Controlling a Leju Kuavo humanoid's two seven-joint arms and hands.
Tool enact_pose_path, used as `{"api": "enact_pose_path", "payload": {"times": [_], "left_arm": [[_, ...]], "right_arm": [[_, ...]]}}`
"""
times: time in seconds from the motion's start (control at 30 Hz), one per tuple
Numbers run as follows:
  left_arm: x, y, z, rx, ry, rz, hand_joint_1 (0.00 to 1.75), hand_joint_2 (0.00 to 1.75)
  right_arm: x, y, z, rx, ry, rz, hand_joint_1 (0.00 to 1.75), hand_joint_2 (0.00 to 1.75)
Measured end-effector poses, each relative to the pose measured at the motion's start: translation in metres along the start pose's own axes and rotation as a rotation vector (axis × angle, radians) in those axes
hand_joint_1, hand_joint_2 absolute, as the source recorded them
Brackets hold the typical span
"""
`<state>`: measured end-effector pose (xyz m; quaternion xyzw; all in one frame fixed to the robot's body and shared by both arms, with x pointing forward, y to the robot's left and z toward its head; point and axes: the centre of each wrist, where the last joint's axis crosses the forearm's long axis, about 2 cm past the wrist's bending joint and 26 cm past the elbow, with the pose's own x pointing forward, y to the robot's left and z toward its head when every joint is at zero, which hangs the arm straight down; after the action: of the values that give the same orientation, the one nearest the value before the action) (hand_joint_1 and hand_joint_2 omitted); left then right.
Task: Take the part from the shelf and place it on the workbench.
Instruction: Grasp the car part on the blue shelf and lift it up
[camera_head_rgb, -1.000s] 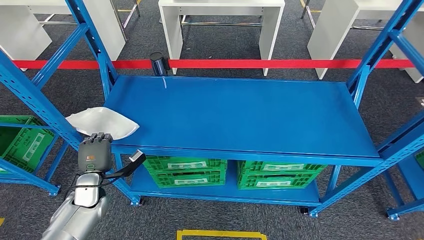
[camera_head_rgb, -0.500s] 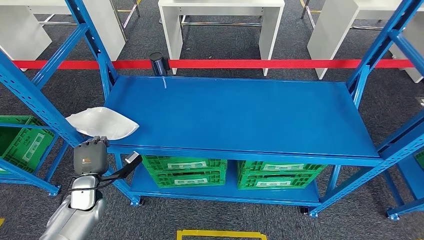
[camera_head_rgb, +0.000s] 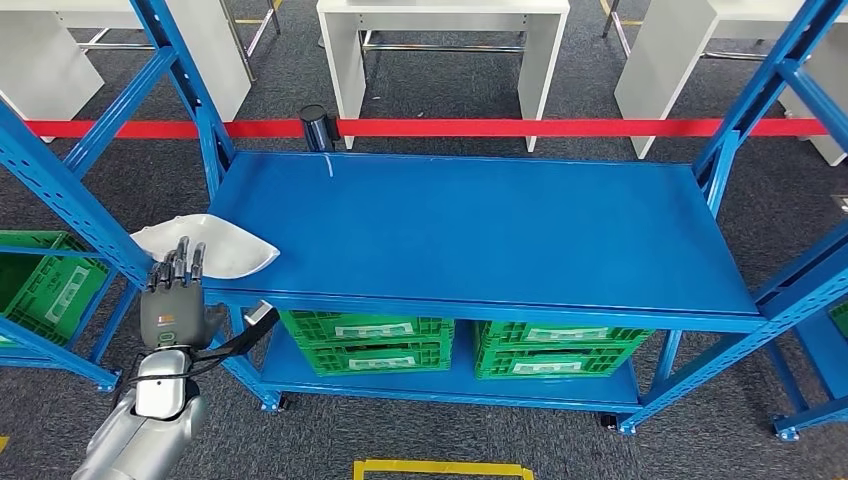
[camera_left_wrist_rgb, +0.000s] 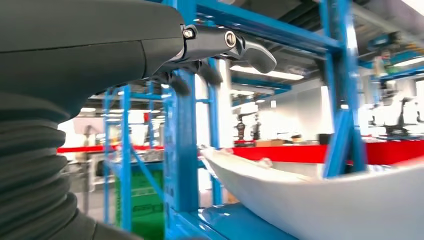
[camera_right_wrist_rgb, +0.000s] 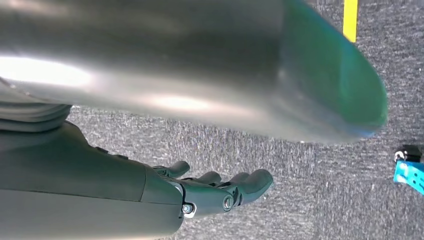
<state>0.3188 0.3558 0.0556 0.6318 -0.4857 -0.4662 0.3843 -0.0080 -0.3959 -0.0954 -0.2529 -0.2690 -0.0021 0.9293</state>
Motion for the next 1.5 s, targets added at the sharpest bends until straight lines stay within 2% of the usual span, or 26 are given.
{"api": "enact_pose_path", "payload": {"times": [0.13,0.5,0.9,1.5], "left_arm": [[-0.001,-0.001,-0.002,-0.008,-0.071,0.002,0.0,0.0],[-0.001,-0.003,-0.001,-0.025,-0.081,0.01,0.0,0.0],[-0.005,0.002,-0.016,-0.005,-0.016,0.003,0.0,0.0],[-0.002,-0.006,-0.01,-0.048,0.01,-0.014,0.0,0.0]], "right_arm": [[0.0,0.006,0.0,0.014,0.008,-0.017,0.0,0.0],[0.0,0.012,0.002,0.031,0.015,-0.037,0.0,0.0],[0.013,0.026,-0.004,0.086,-0.029,-0.076,0.0,0.0],[0.017,0.03,-0.006,0.107,-0.032,-0.104,0.0,0.0]]}}
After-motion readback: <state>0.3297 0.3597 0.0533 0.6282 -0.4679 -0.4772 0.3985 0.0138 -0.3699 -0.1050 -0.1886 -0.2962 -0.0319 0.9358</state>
